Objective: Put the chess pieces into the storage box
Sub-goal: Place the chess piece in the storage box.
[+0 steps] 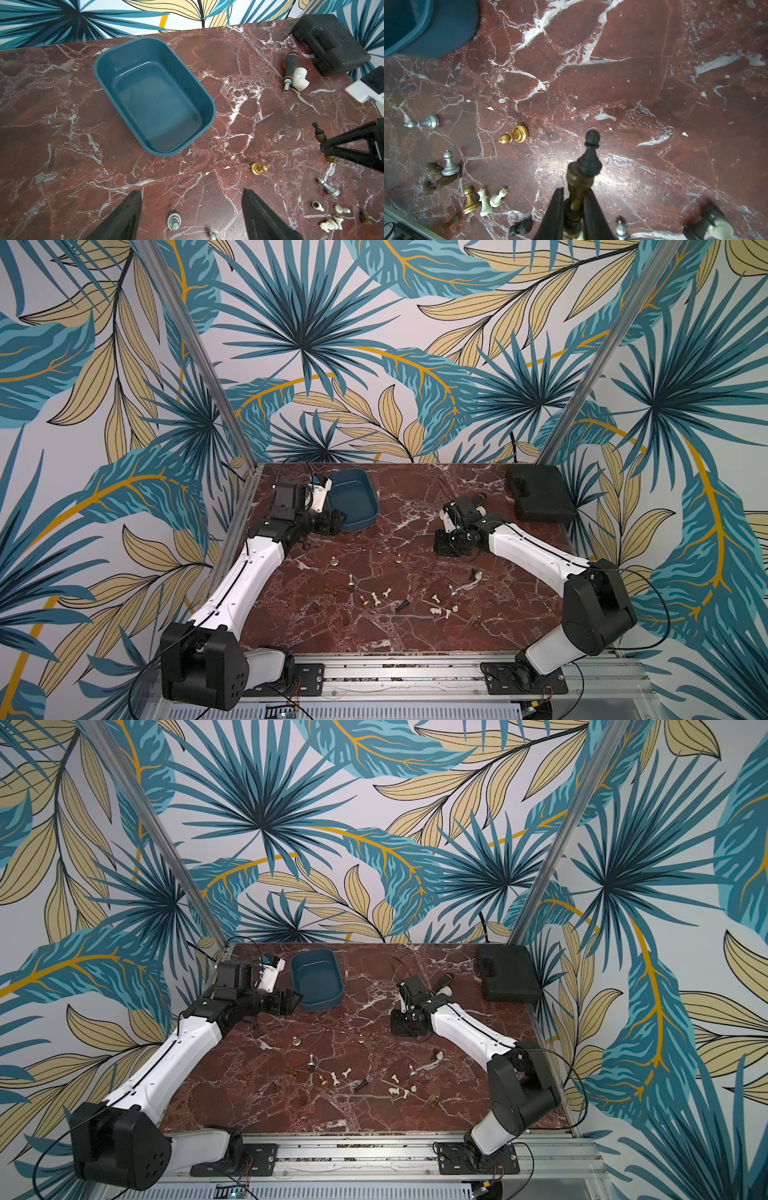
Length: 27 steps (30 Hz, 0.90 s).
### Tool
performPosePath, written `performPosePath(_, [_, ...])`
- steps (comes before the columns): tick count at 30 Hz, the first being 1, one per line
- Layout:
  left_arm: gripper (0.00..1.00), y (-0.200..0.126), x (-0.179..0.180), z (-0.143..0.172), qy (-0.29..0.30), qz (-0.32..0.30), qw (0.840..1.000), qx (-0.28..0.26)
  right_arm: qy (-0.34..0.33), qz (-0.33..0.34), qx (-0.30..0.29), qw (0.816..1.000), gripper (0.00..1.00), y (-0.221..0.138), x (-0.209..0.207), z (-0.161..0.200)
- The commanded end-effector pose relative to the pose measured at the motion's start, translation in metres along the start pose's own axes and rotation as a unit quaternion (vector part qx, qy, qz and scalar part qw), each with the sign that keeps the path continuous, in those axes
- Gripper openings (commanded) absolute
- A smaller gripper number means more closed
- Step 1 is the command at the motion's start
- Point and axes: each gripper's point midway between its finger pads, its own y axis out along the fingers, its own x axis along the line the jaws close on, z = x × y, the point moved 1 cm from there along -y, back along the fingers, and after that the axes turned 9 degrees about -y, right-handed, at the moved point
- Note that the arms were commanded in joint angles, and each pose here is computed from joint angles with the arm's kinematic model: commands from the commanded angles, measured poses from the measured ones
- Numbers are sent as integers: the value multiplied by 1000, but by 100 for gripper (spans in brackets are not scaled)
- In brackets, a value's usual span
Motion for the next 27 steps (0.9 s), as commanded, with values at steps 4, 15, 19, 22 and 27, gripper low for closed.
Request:
performPosePath(4, [80,-5,-6,-7,-1,7,1000,-5,-26,-51,-8,998,11,9,24,-23])
performPosePath(15, [80,-2,7,-2,-18,-31,999,12,-68,-67,-33,995,11,46,100,-127])
performPosePath(19, [80,-2,14,-5,-24,-51,998,7,-91,-101,-43,990,11,63,141,-147])
performPosePath(22, [80,-3,15,-5,-24,-56,998,5,-107,-125,-48,985,12,77,167,-154])
performPosePath(27, [80,-4,17,-7,-30,-61,998,2,-121,-137,-45,982,14,104,188,-156])
